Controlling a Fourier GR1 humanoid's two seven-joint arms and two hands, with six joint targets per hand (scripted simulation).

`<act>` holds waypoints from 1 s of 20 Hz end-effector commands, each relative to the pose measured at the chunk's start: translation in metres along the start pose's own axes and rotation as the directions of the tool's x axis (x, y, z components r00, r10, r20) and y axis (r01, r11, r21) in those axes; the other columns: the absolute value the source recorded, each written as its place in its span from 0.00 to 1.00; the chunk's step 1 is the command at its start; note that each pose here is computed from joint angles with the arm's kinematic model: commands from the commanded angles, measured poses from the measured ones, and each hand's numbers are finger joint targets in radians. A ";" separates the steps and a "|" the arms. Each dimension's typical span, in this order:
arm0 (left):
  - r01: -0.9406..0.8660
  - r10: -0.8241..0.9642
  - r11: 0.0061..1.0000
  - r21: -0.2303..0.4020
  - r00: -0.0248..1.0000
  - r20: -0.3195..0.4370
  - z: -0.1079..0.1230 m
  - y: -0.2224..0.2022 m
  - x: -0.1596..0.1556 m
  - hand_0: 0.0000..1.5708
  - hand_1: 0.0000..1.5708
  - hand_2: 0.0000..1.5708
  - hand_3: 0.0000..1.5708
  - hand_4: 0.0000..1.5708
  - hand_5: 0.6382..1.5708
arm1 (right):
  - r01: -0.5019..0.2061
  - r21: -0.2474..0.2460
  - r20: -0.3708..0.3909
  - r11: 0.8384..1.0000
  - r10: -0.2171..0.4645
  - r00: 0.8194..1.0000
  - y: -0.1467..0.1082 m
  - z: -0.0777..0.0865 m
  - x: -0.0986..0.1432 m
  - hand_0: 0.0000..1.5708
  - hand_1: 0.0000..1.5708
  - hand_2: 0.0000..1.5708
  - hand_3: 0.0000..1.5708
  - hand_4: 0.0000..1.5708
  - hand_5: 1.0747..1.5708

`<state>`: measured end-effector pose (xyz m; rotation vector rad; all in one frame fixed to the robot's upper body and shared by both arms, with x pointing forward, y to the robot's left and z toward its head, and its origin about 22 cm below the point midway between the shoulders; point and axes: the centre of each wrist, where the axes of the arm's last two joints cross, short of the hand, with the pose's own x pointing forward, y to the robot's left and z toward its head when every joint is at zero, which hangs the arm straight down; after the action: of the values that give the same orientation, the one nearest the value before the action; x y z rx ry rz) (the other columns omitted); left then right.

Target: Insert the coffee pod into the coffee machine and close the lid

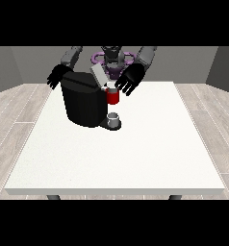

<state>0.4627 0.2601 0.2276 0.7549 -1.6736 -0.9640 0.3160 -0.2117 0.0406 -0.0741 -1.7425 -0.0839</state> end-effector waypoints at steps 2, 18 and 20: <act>0.075 -0.074 0.994 -0.077 0.997 0.019 0.001 -0.019 -0.001 0.00 0.00 0.00 0.00 0.00 1.00 | -0.002 0.015 0.020 1.000 0.002 1.000 -0.016 -0.008 0.005 0.00 0.00 0.00 0.00 0.29 1.00; 0.049 -0.047 0.987 -0.152 0.999 0.015 0.003 -0.031 0.005 0.00 0.00 0.00 0.00 0.00 1.00 | -0.016 -0.076 -0.099 0.997 0.009 0.995 -0.020 0.012 -0.039 0.00 0.00 0.00 0.00 0.24 1.00; 0.072 -0.071 0.988 -0.133 0.997 0.011 0.002 -0.035 0.009 0.00 0.00 0.00 0.00 0.00 1.00 | -0.024 -0.100 -0.108 0.995 0.013 0.994 -0.021 0.013 -0.040 0.00 0.00 0.00 0.00 0.26 1.00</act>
<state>0.4607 0.2476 0.2104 0.7279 -1.5834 -1.1032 0.3114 -0.2282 0.0092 -0.1259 -1.6597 -0.1257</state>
